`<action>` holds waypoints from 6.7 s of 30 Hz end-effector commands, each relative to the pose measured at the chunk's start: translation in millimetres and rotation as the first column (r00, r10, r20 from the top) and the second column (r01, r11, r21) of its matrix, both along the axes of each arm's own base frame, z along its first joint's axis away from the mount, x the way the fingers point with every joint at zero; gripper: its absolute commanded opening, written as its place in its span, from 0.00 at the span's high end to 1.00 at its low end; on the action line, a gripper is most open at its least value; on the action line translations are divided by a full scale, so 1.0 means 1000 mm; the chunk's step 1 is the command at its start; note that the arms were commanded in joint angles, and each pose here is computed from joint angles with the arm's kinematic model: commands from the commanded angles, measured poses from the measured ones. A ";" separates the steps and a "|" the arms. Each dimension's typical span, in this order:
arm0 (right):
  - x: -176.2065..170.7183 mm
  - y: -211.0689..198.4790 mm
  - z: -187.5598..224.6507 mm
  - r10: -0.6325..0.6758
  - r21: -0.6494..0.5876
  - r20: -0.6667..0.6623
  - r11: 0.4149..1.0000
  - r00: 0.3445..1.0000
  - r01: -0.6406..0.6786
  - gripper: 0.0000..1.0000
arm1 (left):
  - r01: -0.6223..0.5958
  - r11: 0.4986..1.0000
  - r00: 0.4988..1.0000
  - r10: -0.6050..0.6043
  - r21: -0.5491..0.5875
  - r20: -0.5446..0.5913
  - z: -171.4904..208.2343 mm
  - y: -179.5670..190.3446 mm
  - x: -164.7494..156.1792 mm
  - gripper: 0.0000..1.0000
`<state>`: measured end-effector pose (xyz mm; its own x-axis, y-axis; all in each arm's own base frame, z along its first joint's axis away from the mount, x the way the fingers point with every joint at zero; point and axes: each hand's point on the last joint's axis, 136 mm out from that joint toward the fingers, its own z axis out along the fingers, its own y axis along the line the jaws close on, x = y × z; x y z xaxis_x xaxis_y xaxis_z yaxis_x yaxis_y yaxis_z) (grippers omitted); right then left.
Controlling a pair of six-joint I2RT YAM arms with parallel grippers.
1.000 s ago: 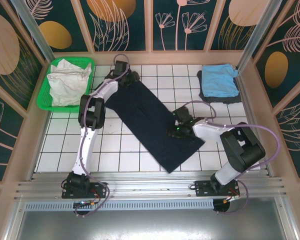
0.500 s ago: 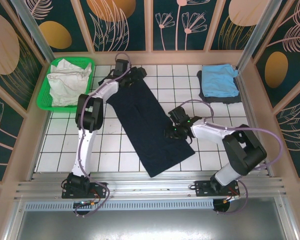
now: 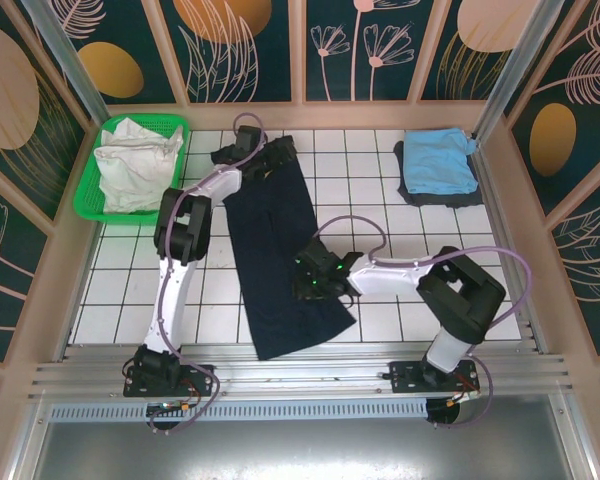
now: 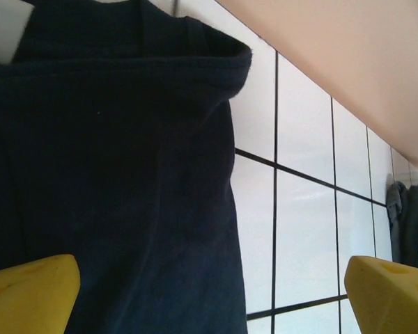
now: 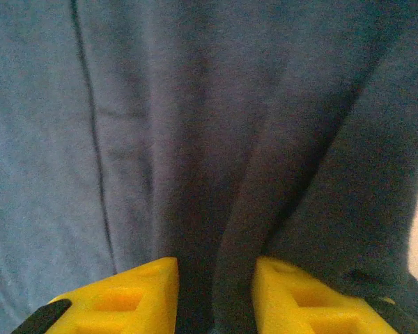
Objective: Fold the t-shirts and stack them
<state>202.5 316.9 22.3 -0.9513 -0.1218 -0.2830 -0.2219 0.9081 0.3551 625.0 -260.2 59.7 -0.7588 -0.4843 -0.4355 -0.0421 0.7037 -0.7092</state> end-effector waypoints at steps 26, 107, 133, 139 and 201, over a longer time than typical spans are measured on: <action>-0.085 -0.050 0.005 -0.012 -0.042 -0.153 0.999 0.988 0.005 0.55 | 0.154 0.954 0.973 -0.191 0.259 0.126 0.131 0.004 -0.108 0.01; -0.058 -0.046 0.064 0.115 -0.008 -0.046 0.993 0.992 -0.115 0.97 | 0.155 0.929 0.942 -0.037 0.335 -0.333 0.022 0.094 -0.459 1.00; 0.210 -0.077 0.071 -0.047 0.111 0.060 0.993 0.997 0.040 0.99 | 0.044 0.786 0.981 0.083 0.617 -0.176 0.035 0.080 -0.177 1.00; 0.233 -0.081 0.049 -0.052 0.102 0.000 0.993 0.999 0.051 0.98 | 0.077 0.798 0.975 0.065 0.598 -0.213 0.021 0.079 -0.148 1.00; 0.047 -0.103 0.043 -0.175 0.071 0.006 0.982 0.984 0.175 0.49 | 0.218 0.947 0.879 -0.085 0.238 -0.469 -0.061 0.065 -0.392 0.88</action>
<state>260.2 219.4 52.2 -0.9491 -0.0284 -0.3136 -0.1462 0.9219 0.3588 263.3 -203.2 14.2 -0.9373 -0.2658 -0.2254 -0.1402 0.8798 -0.4543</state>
